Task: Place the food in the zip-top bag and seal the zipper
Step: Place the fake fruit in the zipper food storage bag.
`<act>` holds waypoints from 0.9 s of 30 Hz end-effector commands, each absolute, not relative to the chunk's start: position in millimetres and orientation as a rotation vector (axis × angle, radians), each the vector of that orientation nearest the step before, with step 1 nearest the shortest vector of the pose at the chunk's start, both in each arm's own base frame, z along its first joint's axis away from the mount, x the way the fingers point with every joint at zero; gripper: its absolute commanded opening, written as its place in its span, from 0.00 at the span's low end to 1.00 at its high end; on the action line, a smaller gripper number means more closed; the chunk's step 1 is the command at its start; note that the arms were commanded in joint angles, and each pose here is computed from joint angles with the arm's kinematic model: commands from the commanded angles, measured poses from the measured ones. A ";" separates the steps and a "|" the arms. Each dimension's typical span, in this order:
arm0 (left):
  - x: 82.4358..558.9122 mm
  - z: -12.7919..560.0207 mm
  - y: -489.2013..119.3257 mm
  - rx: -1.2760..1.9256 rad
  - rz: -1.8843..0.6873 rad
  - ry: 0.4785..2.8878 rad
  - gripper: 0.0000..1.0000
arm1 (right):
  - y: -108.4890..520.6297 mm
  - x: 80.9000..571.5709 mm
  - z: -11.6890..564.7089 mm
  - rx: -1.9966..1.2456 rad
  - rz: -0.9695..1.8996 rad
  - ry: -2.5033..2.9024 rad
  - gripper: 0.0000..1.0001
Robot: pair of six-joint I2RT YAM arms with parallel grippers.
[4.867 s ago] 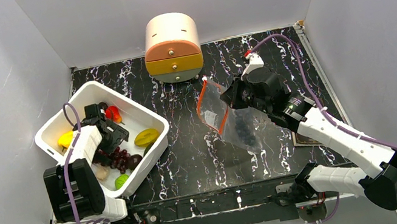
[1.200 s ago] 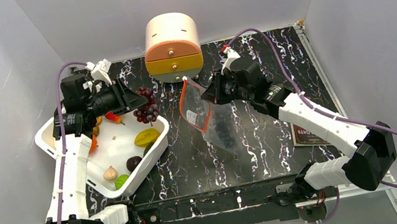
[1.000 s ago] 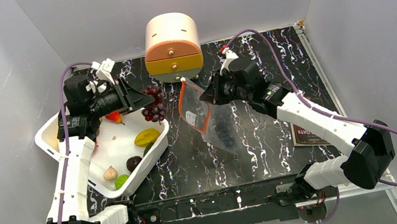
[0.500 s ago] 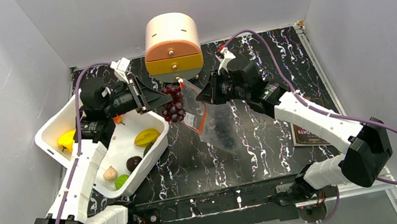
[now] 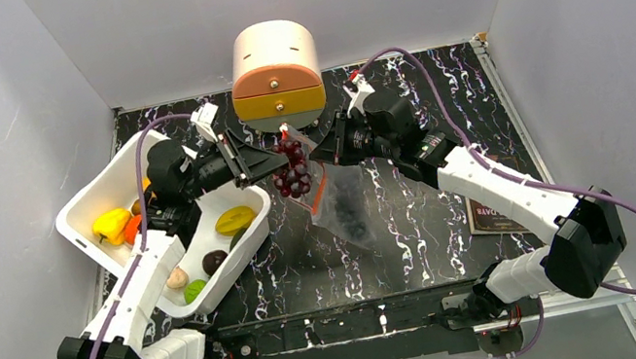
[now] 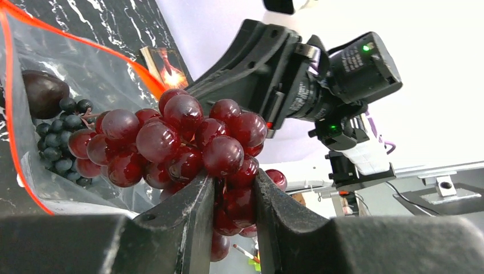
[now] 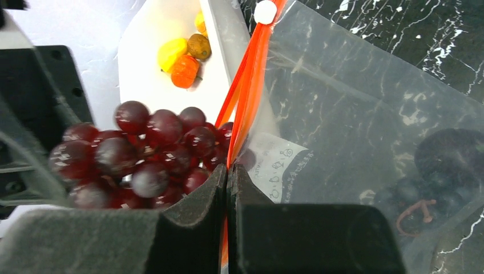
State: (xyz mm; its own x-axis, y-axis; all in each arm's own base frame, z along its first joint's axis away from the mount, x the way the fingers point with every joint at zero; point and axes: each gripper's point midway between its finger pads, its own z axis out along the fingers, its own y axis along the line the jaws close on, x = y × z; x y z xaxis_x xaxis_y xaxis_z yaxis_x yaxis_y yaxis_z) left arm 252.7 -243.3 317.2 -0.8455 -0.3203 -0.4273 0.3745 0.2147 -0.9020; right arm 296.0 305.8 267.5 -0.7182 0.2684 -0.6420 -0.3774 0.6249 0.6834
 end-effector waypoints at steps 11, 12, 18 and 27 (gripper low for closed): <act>273.0 273.3 -233.4 -0.041 -1.454 2.067 0.11 | 320.8 283.5 337.9 -0.148 1.328 1.890 0.00; 274.0 270.1 -233.6 -0.042 -1.442 2.081 0.11 | 320.7 281.7 338.7 -0.148 1.336 1.889 0.00; 277.7 252.4 -237.6 -0.045 -1.372 2.163 0.11 | 317.4 273.4 341.0 -0.154 1.363 1.870 0.00; 273.4 237.7 -243.5 -0.043 -1.274 2.253 0.10 | 315.3 270.4 340.7 -0.151 1.367 1.865 0.00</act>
State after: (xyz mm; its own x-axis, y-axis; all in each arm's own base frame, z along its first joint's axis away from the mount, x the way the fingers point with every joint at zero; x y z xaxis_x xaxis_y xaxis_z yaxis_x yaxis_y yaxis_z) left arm 272.9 -243.1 223.6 -0.8657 -0.2955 -0.4039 0.2037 0.5291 -0.8237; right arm 274.5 317.2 301.9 -0.7378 0.2917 -0.6088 -0.4377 0.4798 0.7604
